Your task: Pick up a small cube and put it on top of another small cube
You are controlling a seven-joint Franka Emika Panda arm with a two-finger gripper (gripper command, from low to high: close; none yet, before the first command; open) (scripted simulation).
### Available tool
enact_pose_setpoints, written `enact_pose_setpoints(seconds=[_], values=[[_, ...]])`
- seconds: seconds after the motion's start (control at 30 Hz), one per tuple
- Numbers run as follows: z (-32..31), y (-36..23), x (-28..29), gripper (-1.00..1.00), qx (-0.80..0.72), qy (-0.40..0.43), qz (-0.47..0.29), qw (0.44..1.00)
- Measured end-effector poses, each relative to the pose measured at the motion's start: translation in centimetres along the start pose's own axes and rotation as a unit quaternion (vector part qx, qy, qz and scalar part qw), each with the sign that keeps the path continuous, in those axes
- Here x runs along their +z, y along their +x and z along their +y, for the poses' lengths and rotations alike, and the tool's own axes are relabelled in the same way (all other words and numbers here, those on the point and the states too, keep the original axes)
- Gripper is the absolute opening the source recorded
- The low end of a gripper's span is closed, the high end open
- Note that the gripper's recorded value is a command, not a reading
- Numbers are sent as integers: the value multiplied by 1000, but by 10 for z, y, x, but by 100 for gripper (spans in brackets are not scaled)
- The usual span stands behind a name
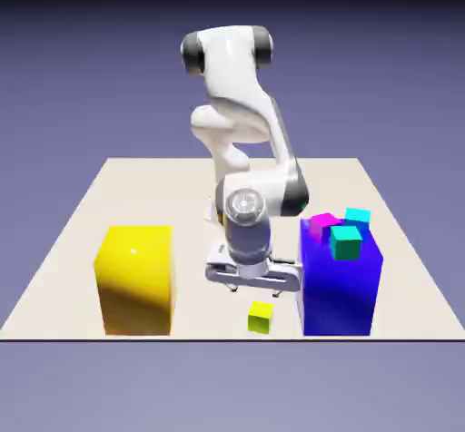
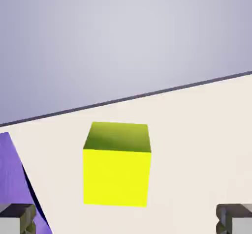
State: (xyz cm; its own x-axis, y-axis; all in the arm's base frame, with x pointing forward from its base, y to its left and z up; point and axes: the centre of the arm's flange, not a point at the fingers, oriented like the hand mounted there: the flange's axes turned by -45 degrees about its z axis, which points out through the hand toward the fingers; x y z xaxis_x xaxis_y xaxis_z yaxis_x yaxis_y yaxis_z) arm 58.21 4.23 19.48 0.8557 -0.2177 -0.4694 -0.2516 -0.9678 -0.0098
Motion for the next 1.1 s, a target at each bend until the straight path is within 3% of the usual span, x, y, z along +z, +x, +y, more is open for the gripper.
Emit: enact_pose_setpoints(seconds=[0.13, 0.23, 0.27, 0.33, 0.43, 0.5, 0.7, 0.83, 0.93, 1.1], values=[[-3, 13, 20, 0, 11, 1, -46, 999], [-3, 17, 77, 0, 11, 1, -46, 999], [-3, 18, 87, -100, 11, 1, -46, 999], [-3, 18, 87, -100, 11, 1, -46, 999], [-3, 14, 30, -100, 11, 2, -46, 999], [-9, 20, -7, -100, -14, 0, -8, 1000], [-74, -71, -143, -100, 18, 26, 19, 999], [-111, -155, -186, -100, 51, 33, -18, 998], [-120, -180, -188, -100, 65, 34, -45, 996], [-124, -175, -126, -100, 65, 34, -46, 996]])
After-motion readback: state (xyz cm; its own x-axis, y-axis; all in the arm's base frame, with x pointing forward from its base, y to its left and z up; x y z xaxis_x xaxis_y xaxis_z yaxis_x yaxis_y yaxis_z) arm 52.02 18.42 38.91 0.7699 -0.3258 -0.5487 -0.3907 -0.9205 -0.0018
